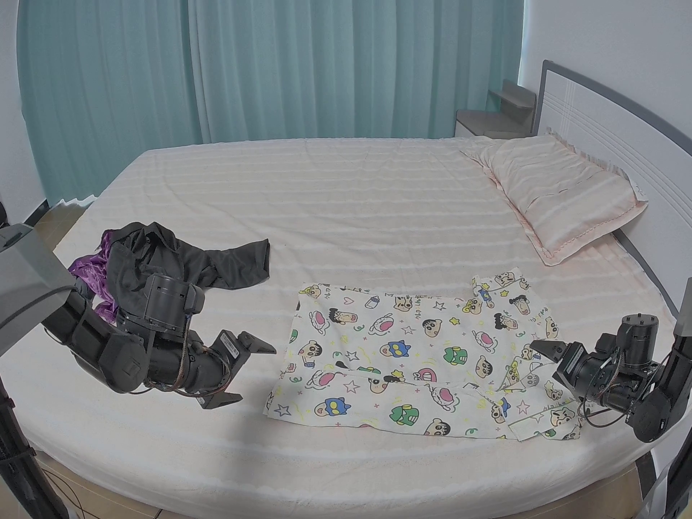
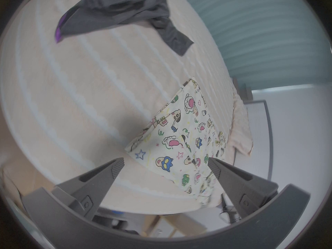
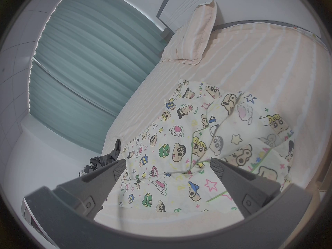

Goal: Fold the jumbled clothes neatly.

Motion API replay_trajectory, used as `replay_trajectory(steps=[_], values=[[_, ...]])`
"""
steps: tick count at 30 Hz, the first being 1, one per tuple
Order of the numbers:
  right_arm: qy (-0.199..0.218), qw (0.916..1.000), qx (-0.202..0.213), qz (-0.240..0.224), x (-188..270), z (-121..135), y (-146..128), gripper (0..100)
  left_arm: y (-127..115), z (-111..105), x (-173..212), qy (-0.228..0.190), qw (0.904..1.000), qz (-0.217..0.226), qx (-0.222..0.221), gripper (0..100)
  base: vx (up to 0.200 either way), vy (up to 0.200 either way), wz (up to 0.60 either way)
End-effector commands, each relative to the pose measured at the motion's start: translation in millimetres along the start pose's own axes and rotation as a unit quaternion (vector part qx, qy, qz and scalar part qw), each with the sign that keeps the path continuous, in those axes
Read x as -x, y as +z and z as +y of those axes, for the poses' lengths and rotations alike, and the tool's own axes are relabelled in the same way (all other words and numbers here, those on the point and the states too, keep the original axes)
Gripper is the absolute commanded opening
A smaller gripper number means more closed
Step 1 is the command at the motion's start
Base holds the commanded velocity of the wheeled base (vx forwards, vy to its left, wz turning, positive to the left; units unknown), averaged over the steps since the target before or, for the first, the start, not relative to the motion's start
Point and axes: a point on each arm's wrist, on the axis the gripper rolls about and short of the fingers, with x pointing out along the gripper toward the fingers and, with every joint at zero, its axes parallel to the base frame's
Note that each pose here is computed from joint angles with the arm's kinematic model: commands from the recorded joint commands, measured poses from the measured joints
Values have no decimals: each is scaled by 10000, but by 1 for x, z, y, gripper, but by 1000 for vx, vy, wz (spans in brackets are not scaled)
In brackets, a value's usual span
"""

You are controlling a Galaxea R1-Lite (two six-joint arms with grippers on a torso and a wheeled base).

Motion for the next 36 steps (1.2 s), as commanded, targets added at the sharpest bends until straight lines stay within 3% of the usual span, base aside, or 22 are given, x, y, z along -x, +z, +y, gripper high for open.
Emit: replay_trajectory(steps=[1,4,5,7,11,25,36], values=[[57,10000,46,60,1,3,-4,100,-5,3,-15,169,9952,106,-956,100,0,0,0],[50,10000,48,65,1,3,-5,100,-6,7,-26,233,9834,255,-1781,100,0,0,0],[61,9999,57,66,2,3,-5,100,-6,7,-28,241,9818,270,-1865,100,0,0,0],[57,10000,55,50,2,3,-4,100,-5,11,-42,305,9647,385,-2587,100,0,0,0],[61,9999,57,66,1,3,-5,100,-2,10,-61,317,9492,454,-3099,100,0,0,0],[65,9999,71,108,1,4,-7,100,-7,5,-95,300,9406,574,-3331,100,0,0,0],[66,9998,74,145,0,4,-8,100,-5,5,-97,301,9364,547,-3454,100,0,0,0]])
